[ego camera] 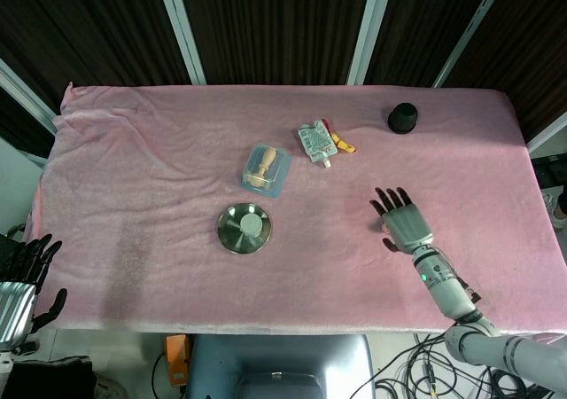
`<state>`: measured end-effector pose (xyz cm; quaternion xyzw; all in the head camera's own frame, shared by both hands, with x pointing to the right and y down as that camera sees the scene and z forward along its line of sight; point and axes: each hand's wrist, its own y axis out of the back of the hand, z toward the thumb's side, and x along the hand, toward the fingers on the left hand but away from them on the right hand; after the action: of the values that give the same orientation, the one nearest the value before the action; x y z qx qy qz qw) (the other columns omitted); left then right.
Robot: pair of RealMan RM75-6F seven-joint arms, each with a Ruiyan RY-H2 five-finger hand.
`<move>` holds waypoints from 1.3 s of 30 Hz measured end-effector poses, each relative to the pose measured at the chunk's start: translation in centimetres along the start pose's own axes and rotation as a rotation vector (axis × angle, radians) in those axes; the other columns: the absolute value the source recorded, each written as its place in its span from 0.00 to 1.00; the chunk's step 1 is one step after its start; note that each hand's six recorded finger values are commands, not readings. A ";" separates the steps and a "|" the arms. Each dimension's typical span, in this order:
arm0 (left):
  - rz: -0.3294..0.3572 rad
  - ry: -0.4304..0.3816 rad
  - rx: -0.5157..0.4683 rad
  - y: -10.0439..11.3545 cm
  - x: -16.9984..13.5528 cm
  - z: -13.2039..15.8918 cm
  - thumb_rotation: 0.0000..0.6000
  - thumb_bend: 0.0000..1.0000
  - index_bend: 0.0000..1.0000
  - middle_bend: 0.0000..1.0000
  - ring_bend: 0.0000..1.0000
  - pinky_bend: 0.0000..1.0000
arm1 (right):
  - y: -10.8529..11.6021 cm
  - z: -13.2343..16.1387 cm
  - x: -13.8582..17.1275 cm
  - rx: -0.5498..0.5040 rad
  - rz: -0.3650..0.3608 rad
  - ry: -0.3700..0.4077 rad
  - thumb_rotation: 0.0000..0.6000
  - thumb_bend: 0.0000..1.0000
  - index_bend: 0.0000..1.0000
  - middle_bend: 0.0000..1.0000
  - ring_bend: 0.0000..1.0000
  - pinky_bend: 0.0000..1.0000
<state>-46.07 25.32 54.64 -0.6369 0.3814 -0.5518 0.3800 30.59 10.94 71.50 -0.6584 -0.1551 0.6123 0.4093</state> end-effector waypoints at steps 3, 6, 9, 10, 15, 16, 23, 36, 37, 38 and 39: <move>-0.003 -0.001 0.002 -0.1 0.1 0.1 1.00 0.43 0.00 0.00 0.00 0.00 | -0.2 -3.1 -1.2 -0.038 0.003 -0.083 1.00 0.40 0.39 0.00 0.00 0.00; 0.000 0.002 0.002 -0.1 0.1 0.1 1.00 0.43 0.00 0.00 0.00 0.00 | -0.5 -4.6 -2.0 -0.061 0.015 -0.122 1.00 0.40 0.41 0.00 0.00 0.00; 0.002 0.004 0.002 0.0 0.1 0.0 1.00 0.43 0.00 0.00 0.00 0.00 | -1.0 -4.9 -2.2 -0.081 0.029 -0.129 1.00 0.40 0.43 0.00 0.00 0.00; 0.002 0.004 0.002 0.0 0.1 0.0 1.00 0.43 0.00 0.00 0.00 0.00 | -1.1 -5.0 -2.2 -0.086 0.032 -0.129 1.00 0.40 0.43 0.00 0.00 0.00; 0.003 0.004 0.001 0.0 0.1 0.0 1.00 0.43 0.00 0.00 0.00 0.00 | -1.5 -4.8 -2.0 -0.091 0.041 -0.111 1.00 0.40 0.42 0.00 0.00 0.00; 0.003 0.005 0.001 0.0 0.1 0.0 1.00 0.43 0.00 0.00 0.00 0.00 | -1.7 -4.7 -2.0 -0.088 0.044 -0.105 1.00 0.40 0.42 0.00 0.00 0.00; 0.005 0.007 -0.001 0.1 0.1 -0.1 1.00 0.43 0.00 0.00 0.00 0.00 | -3.0 -4.0 -2.1 -0.074 0.076 -0.089 1.00 0.40 0.46 0.00 0.00 0.00; 0.008 0.008 -0.005 0.2 -0.1 -0.2 1.00 0.43 0.00 0.00 0.00 0.00 | -3.5 -3.7 -2.7 -0.064 0.048 -0.102 1.00 0.53 0.89 0.11 0.00 0.00; 0.008 0.008 -0.005 0.2 -0.1 -0.2 1.00 0.43 0.00 0.00 0.00 0.00 | -3.5 -3.7 -2.7 -0.058 0.046 -0.103 1.00 0.56 0.91 0.12 0.00 0.00; 0.008 0.008 -0.005 0.2 -0.1 -0.2 1.00 0.43 0.00 0.00 0.00 0.00 | -3.6 -3.6 -2.7 -0.054 0.047 -0.103 1.00 0.58 0.94 0.14 0.00 0.00; 0.009 0.008 -0.006 0.2 -0.1 -0.2 1.00 0.43 0.00 0.00 0.00 0.00 | -3.6 -3.6 -2.8 -0.051 0.047 -0.104 1.00 0.60 0.95 0.15 0.00 0.00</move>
<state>-46.30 25.27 54.43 -0.6339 0.3873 -0.5517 0.3791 34.46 9.98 75.72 -0.6394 -0.1760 0.6510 0.3693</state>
